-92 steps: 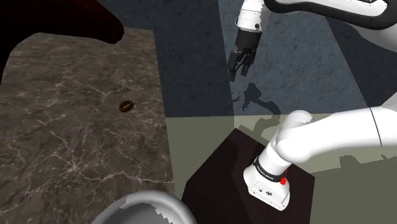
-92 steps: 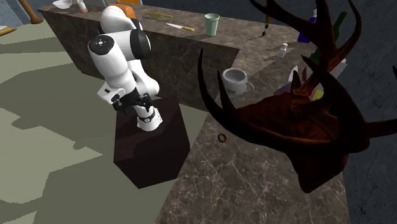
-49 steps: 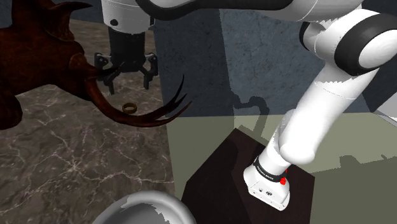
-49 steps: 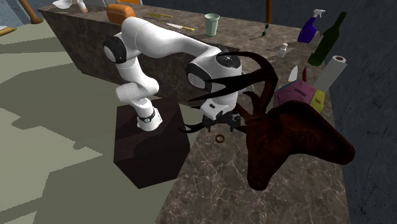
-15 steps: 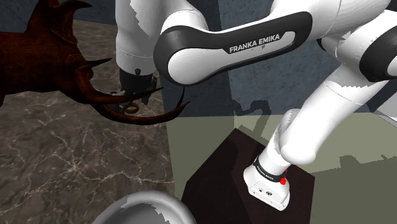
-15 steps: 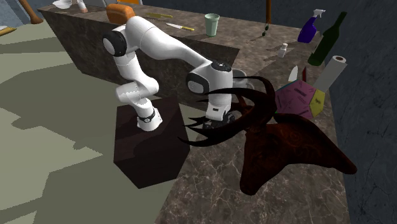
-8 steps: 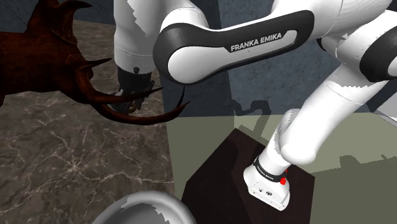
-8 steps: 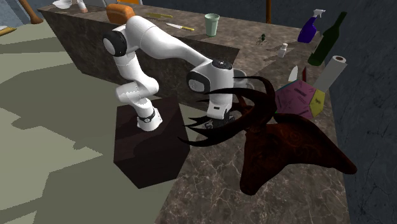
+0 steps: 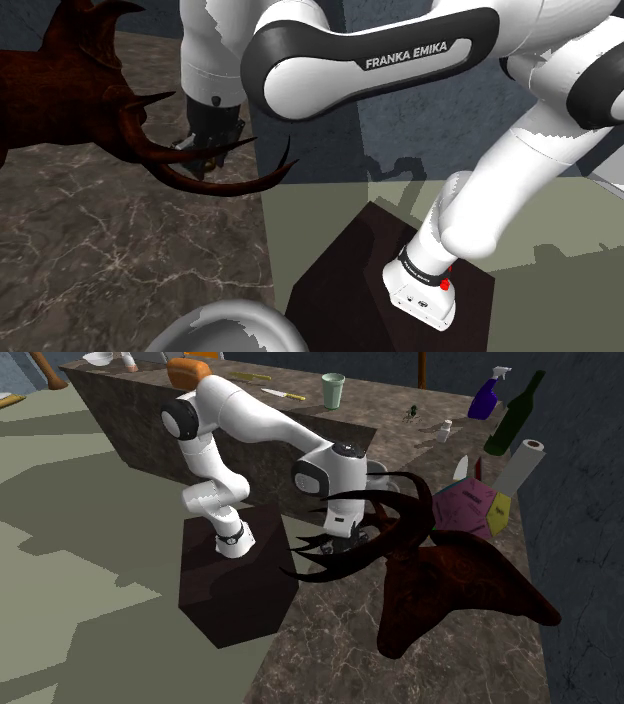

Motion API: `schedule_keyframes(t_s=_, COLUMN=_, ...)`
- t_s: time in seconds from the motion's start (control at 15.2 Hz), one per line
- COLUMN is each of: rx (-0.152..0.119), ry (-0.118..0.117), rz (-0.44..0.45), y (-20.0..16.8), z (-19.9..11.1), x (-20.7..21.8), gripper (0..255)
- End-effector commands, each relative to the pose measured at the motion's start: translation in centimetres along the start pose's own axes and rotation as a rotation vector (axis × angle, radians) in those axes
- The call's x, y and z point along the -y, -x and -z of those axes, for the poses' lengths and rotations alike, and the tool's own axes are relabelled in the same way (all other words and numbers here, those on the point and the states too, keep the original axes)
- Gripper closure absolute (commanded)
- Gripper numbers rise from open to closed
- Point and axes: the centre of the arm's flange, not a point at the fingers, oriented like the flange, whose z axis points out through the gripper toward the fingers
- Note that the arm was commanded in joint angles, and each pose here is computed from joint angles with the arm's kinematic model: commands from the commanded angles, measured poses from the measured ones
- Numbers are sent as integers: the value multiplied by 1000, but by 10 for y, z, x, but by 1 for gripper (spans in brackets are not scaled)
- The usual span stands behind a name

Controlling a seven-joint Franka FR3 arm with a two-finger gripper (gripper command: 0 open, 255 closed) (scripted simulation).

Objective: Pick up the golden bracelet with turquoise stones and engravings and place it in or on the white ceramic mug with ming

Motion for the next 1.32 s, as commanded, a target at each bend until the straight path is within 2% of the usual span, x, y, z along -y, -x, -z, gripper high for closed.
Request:
schedule_keyframes(t_s=0.0, rx=1, ry=0, rz=0, y=-2, z=10, x=0, gripper=255)
schedule_keyframes(t_s=1.25, rx=1, ry=0, rz=0, y=-22, z=108, x=-3, gripper=255)
